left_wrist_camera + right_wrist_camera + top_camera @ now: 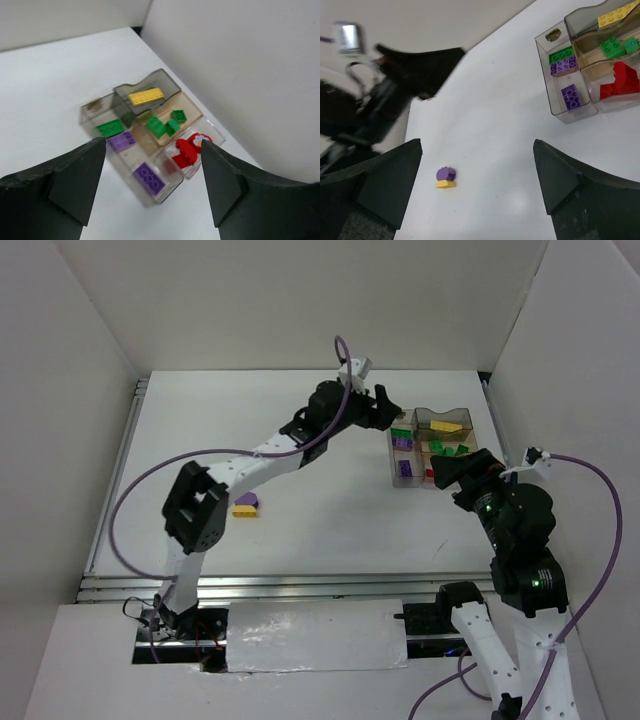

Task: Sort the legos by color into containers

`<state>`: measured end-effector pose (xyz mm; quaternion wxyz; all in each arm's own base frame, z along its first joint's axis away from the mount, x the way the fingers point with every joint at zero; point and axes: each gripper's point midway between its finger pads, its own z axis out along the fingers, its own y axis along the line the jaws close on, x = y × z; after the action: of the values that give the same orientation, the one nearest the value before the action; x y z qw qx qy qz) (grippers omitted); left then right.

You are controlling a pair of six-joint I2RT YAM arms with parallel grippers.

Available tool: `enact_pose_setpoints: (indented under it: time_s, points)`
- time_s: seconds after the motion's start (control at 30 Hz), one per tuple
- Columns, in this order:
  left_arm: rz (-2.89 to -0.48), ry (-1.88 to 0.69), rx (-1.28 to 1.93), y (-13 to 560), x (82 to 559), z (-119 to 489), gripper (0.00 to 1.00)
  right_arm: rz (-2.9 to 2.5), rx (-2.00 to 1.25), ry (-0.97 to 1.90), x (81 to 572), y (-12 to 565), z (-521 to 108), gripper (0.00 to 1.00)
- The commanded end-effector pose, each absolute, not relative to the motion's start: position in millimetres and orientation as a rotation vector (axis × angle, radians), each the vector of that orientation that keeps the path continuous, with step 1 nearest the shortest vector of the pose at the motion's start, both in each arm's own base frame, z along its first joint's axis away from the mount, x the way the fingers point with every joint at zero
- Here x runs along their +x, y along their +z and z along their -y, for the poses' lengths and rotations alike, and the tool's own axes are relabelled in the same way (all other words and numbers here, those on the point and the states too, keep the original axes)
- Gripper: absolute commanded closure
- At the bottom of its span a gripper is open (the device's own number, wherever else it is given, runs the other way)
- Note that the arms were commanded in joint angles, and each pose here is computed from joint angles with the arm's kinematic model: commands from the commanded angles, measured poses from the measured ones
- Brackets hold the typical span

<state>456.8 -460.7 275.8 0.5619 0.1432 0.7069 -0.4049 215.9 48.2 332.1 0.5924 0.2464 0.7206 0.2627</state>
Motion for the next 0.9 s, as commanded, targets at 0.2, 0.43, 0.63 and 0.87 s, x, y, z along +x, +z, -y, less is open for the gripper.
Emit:
enact_pose_setpoints:
  time_s: [0.2,0.43,0.63,0.87]
  points:
    - [-1.749,-0.658,0.290,359.6,405.4,344.9,0.10,-1.725,0.587,0.587,262.1,308.4,-52.2,0.00]
    - [-1.867,-0.506,0.188,364.7,375.5,281.7,0.10,-1.831,0.620,0.384,307.0,286.9,-33.9,0.01]
    - [-1.920,-0.492,0.183,359.5,343.9,254.6,0.11,-1.893,0.588,0.279,331.3,285.4,-27.0,0.06]
    - [-2.010,-0.329,-0.021,343.5,287.5,171.0,0.08,-1.917,0.623,0.226,365.8,279.0,-23.1,0.22]
